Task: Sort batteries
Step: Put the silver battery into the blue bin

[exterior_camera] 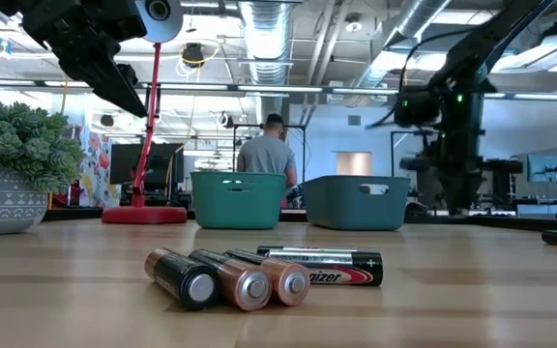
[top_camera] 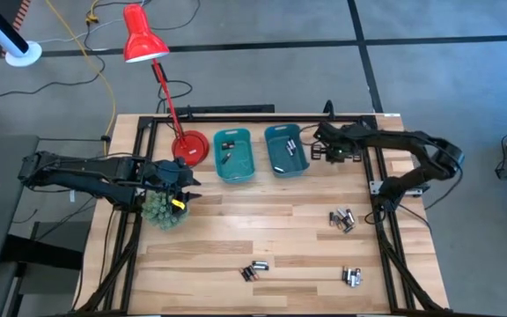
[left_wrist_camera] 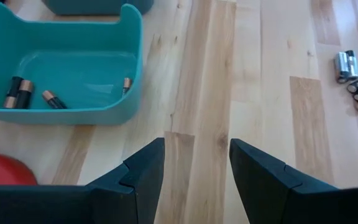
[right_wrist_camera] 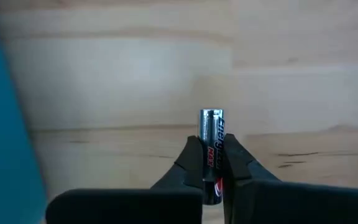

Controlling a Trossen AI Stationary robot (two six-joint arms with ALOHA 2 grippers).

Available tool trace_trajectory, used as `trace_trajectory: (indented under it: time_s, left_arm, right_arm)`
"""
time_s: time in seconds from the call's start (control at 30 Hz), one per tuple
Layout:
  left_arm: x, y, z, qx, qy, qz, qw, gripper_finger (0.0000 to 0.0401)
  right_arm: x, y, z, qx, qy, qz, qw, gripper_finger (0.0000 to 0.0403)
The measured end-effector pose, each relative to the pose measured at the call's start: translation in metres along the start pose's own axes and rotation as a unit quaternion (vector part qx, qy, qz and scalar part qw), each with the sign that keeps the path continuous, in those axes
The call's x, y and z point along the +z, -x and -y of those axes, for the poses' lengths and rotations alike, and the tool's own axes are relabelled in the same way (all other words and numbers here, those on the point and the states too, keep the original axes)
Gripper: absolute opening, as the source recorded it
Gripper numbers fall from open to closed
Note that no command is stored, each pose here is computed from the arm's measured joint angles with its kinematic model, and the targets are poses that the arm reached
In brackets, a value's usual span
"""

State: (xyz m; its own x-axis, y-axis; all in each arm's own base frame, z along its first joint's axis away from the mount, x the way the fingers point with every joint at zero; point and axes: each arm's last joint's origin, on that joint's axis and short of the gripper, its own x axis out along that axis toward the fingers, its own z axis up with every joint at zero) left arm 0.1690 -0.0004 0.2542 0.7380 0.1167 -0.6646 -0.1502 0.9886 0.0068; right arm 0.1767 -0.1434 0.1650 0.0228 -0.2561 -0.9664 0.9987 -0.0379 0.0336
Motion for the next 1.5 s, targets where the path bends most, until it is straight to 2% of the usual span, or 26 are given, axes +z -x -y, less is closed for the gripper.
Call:
trace_trajectory:
  time_s: [0.13,0.27,0.47,0.67,0.83,0.97,1.13,1.23,1.5]
  left_arm:
    - [0.0,0.0,-0.001,0.013,0.001,0.002,1.0,0.0178]
    - [0.0,0.0,-0.001,0.014,0.001,0.002,1.0,0.0178]
    - [0.0,0.0,-0.001,0.015,0.016,0.002,1.0,0.0178]
    - [0.0,0.0,-0.001,0.015,0.017,0.002,1.0,0.0178]
    - [0.0,0.0,-0.001,0.015,0.017,0.002,1.0,0.0178]
    - [0.0,0.0,-0.001,0.015,0.028,0.002,0.999,0.0178]
    - [0.0,0.0,-0.001,0.015,0.041,0.002,0.999,0.0178]
    - [0.0,0.0,-0.001,0.015,0.047,0.002,0.999,0.0178]
    - [0.0,0.0,-0.001,0.015,0.047,0.002,0.999,0.0178]
  right_arm:
    - [0.001,0.019,0.004,0.037,0.021,0.018,0.999,0.0015]
    - [0.005,0.048,-0.007,0.097,0.071,0.06,0.991,0.0015]
    - [0.019,0.089,-0.042,0.18,0.129,0.125,0.967,0.0016]
    - [0.029,0.099,-0.095,0.213,0.228,0.102,0.945,0.0016]
    - [0.025,0.079,-0.14,0.183,0.294,0.062,0.936,0.0016]
    - [0.019,0.047,-0.162,0.15,0.336,0.005,0.93,0.0017]
    - [0.017,0.009,-0.167,0.1,0.333,-0.044,0.937,0.0025]
    - [0.017,-0.005,-0.167,0.091,0.331,-0.071,0.936,0.0029]
    - [0.015,-0.017,-0.17,0.089,0.33,-0.085,0.936,0.0048]
